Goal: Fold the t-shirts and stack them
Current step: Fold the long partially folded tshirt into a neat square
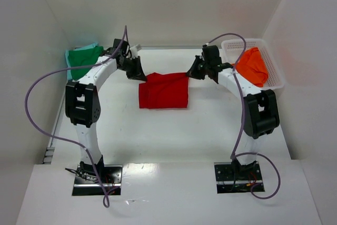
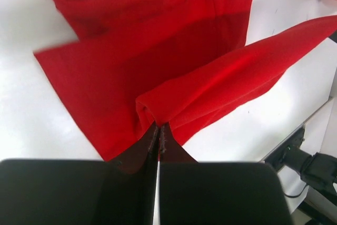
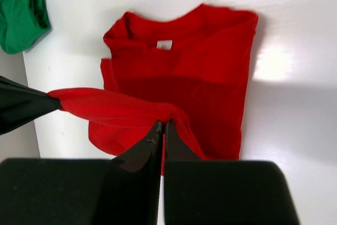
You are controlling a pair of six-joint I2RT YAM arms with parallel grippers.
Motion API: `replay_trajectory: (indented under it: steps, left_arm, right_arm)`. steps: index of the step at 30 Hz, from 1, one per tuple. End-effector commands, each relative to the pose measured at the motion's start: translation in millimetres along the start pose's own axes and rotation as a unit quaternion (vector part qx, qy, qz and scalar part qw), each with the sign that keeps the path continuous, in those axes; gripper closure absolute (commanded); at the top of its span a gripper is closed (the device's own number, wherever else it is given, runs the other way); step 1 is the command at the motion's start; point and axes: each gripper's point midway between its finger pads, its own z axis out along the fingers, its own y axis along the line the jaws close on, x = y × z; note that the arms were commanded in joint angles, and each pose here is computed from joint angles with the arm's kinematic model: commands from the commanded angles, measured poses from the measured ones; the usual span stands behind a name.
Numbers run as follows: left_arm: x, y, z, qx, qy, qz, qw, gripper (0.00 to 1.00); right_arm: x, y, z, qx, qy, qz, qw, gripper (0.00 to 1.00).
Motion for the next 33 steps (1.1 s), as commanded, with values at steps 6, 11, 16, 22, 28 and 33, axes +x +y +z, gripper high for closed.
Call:
replay_trajectory:
  steps: [6,11,16,22,28,33]
  left_arm:
    - [-38.6,24.7,18.6,-0.010,-0.023,0.014,1.000,1.00]
    - [-45.3,41.3,31.9,-0.023,-0.024,0.008,0.999,1.00]
    - [-51.1,56.8,40.8,-0.039,-0.028,0.003,0.999,1.00]
    - [-56.6,71.1,41.9,-0.051,-0.036,-0.008,0.998,0.94]
    - [-71.6,77.4,39.0,-0.062,-0.055,0.001,0.997,0.68]
    - [-88.3,75.6,18.3,-0.082,-0.081,0.017,0.993,0.30]
  right_arm:
    - [-47.5,-19.2,28.6,0.019,-0.046,-0.019,0.999,1.00]
    - [-46.5,-30.4,42.5,0.026,-0.040,-0.019,0.999,1.00]
    - [-52.4,-38.8,54.0,0.033,-0.042,-0.026,0.998,1.00]
    - [-60.3,-42.0,64.3,0.040,-0.049,-0.037,0.997,0.94]
    - [-67.5,-44.4,72.5,0.044,-0.057,-0.041,0.997,0.65]
    - [-90.8,-41.3,59.2,0.059,-0.087,-0.053,0.993,0.33]
